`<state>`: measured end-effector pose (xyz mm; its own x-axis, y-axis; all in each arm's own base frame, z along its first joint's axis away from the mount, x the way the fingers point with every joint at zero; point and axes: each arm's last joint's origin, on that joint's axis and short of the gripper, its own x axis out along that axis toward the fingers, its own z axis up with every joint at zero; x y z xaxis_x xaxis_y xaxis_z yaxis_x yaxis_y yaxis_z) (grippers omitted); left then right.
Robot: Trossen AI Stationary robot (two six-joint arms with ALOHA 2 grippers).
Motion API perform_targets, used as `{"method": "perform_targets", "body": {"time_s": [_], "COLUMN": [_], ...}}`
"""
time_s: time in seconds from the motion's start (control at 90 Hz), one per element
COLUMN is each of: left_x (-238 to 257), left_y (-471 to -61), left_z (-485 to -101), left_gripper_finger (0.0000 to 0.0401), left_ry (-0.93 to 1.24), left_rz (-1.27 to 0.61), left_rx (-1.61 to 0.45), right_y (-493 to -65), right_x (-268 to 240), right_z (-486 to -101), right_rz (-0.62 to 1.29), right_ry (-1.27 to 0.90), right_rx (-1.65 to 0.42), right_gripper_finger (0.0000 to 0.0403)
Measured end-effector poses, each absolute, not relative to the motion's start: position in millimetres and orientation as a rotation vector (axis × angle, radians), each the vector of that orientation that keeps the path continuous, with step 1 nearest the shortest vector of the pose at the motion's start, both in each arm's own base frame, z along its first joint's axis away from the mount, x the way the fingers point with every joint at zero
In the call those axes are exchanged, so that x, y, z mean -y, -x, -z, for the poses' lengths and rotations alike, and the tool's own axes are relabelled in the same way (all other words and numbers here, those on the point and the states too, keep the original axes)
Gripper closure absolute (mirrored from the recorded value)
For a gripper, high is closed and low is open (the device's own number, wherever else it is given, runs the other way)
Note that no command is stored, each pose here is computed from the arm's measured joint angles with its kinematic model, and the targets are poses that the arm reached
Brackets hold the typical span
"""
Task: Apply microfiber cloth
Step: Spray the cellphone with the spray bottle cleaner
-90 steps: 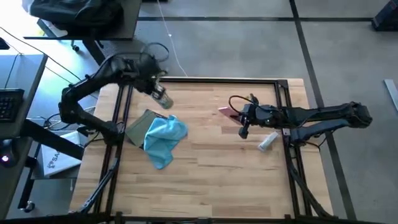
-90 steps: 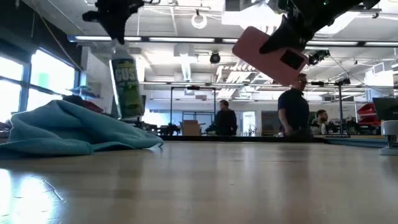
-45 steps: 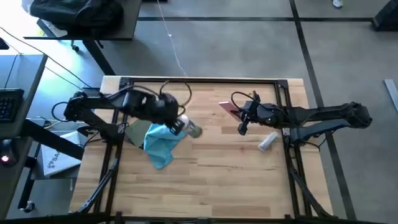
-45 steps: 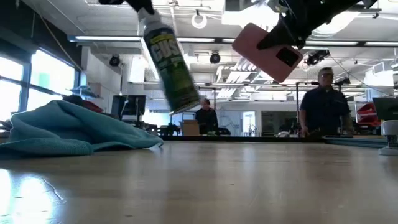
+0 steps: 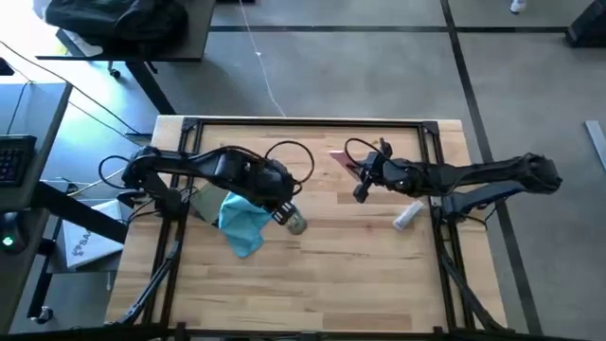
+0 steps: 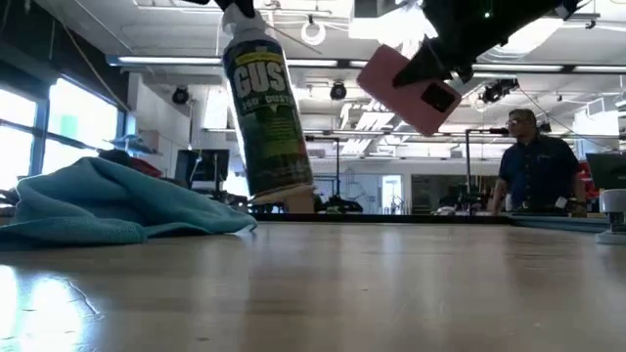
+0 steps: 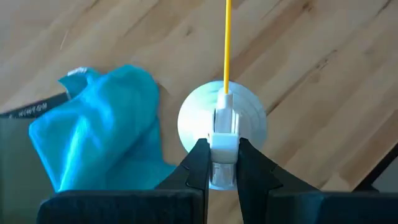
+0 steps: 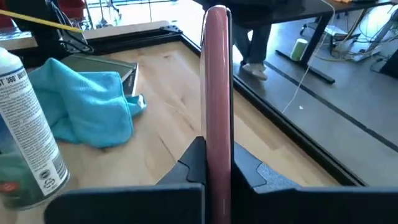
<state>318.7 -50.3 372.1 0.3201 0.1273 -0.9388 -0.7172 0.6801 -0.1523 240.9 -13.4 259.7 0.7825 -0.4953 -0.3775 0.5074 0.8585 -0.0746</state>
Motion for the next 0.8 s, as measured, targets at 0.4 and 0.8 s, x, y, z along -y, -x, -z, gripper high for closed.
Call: {"method": "perform_targets", "body": {"time_s": [0.4, 0.8], "left_x": [72.7, 75.0], "left_y": [-337.2, -341.3], "left_z": [-344.4, -340.3], "left_gripper_finger": [0.0370, 0.0332], "left_ry": [0.676, 0.688], "left_rz": [-0.696, -0.664], "left_rx": [-1.238, -1.273], "right_y": [-279.1, -298.0], "right_x": [3.1, 5.6], "right_z": [-242.1, -226.3], "right_rz": [0.561, 0.540], "right_ry": [0.085, 0.151], "right_rx": [-0.298, -0.279], "right_gripper_finger": [0.0402, 0.0402]}}
